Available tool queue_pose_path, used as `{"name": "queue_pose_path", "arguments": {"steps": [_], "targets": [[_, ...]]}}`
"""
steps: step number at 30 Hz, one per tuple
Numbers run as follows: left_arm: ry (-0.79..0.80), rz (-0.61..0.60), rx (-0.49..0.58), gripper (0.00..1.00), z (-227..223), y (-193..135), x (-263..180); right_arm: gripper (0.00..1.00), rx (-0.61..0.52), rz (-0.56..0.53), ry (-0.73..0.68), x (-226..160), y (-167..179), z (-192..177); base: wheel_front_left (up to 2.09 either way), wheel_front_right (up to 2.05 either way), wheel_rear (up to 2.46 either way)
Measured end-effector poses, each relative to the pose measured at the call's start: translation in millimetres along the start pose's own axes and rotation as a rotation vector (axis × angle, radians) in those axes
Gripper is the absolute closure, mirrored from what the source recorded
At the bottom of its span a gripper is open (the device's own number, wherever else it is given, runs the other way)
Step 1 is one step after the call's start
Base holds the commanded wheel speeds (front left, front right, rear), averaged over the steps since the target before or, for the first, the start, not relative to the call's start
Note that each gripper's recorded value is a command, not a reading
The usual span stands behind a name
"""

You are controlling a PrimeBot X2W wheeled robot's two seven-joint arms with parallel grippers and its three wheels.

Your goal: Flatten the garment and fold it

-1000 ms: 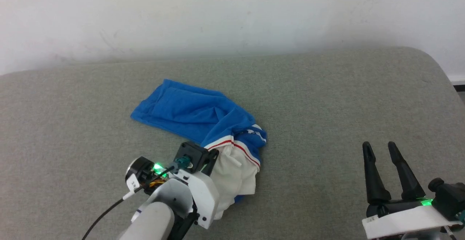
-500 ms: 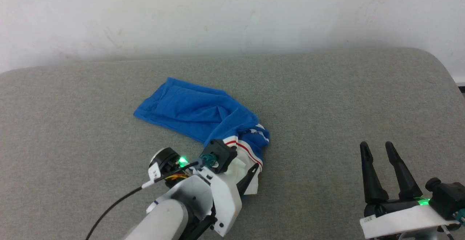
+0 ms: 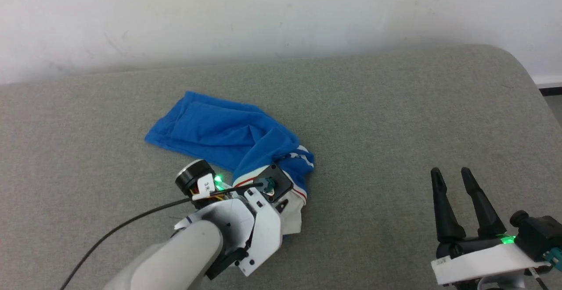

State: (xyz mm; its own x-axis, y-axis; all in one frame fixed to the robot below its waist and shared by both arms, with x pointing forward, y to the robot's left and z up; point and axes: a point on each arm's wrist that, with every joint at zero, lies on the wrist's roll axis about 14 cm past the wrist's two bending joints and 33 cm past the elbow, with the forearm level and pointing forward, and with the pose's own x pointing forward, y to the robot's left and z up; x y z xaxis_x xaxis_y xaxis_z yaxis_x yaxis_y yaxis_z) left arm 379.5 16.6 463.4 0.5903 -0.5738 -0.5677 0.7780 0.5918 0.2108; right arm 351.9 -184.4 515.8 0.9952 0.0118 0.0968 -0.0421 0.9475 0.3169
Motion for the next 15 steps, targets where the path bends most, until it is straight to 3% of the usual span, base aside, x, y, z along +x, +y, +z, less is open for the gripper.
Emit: {"name": "queue_pose_path", "arguments": {"steps": [1, 6, 9, 11, 15], "targets": [[0.015, -0.006, 0.017, 1.0, -3, 0, 1, 0.0, 0.001, -0.003, 0.001, 0, -1, 0, 0.0, 0.0, 0.0], [0.051, -0.019, 0.068, 1.0, -11, 6, 1, 0.0, 0.005, -0.01, -0.001, 2, -3, -1, 0.0, 0.0, 0.0], [-0.016, -0.004, 0.057, 1.0, 2, 15, -3, 0.0, 0.005, -0.007, -0.005, 4, -2, 0, 0.0, 0.0, 0.0], [-0.114, 0.036, 0.021, 1.0, 23, 25, -10, 0.0, 0.005, -0.008, -0.011, 4, -3, 0, 0.0, 0.0, 0.0], [-0.297, 0.23, -0.128, 1.0, 51, 68, -42, 0.0, 0.005, -0.006, -0.016, 4, -3, 1, 0.0, 0.0, 0.0]]}}
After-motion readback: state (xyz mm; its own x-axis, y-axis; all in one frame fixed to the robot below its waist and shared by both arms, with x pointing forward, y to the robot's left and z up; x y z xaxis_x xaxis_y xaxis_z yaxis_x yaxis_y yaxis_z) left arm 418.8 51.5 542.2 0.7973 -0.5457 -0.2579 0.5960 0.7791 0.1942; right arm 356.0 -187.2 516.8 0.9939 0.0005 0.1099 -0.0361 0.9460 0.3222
